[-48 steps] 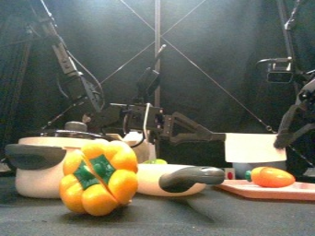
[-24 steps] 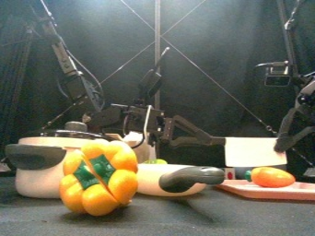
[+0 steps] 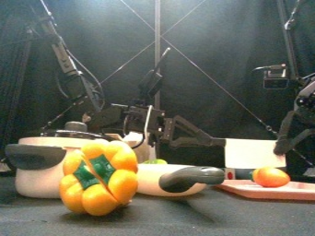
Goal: Cut carrot
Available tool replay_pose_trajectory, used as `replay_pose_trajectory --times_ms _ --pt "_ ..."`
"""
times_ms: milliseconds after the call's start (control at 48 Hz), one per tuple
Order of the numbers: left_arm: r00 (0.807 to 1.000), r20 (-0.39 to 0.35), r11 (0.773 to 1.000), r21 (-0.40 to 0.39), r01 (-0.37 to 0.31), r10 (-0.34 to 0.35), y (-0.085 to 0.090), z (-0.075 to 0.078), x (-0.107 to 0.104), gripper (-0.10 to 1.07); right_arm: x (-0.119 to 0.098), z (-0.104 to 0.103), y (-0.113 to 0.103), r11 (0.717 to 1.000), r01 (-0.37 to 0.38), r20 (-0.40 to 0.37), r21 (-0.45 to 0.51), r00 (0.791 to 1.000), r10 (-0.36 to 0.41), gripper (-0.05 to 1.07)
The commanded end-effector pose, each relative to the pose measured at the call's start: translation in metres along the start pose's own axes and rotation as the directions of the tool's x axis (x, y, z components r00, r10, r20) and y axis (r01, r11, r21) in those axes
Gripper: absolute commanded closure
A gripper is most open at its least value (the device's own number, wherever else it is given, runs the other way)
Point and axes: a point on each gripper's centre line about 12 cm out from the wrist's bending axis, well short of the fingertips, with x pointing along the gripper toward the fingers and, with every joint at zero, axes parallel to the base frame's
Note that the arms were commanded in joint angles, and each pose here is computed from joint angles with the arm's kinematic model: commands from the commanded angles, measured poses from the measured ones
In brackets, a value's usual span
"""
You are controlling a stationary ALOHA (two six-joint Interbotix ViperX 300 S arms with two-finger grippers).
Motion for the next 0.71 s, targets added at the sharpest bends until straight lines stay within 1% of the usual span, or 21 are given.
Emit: replay_pose_trajectory --times_ms 0,125,417,688 --pt "0.999 0.030 1.000 0.009 0.010 -0.010 -0.0030 0.0130 0.0023 0.42 0.0014 0.0016 -0.0025 1.000 0.015 -0.002 0.018 1.000 -0.015 0.74" --pt "1.000 0.004 1.000 0.008 0.007 -0.007 -0.0025 0.0096 0.0028 0.42 0.0030 0.0003 -0.0025 1.000 0.014 -0.012 0.020 1.000 -0.014 0.74" --pt "0.999 -0.031 1.000 0.008 0.008 -0.008 -0.0038 0.0053 0.0026 0.42 0.0080 -0.0027 -0.0017 1.000 0.019 -0.043 0.024 0.999 -0.018 0.74" --pt "0.999 -0.037 1.000 0.004 0.007 -0.007 -0.0039 0.0038 0.0023 0.42 0.0107 -0.0048 -0.0010 0.999 0.022 -0.060 0.023 0.998 -0.020 0.74"
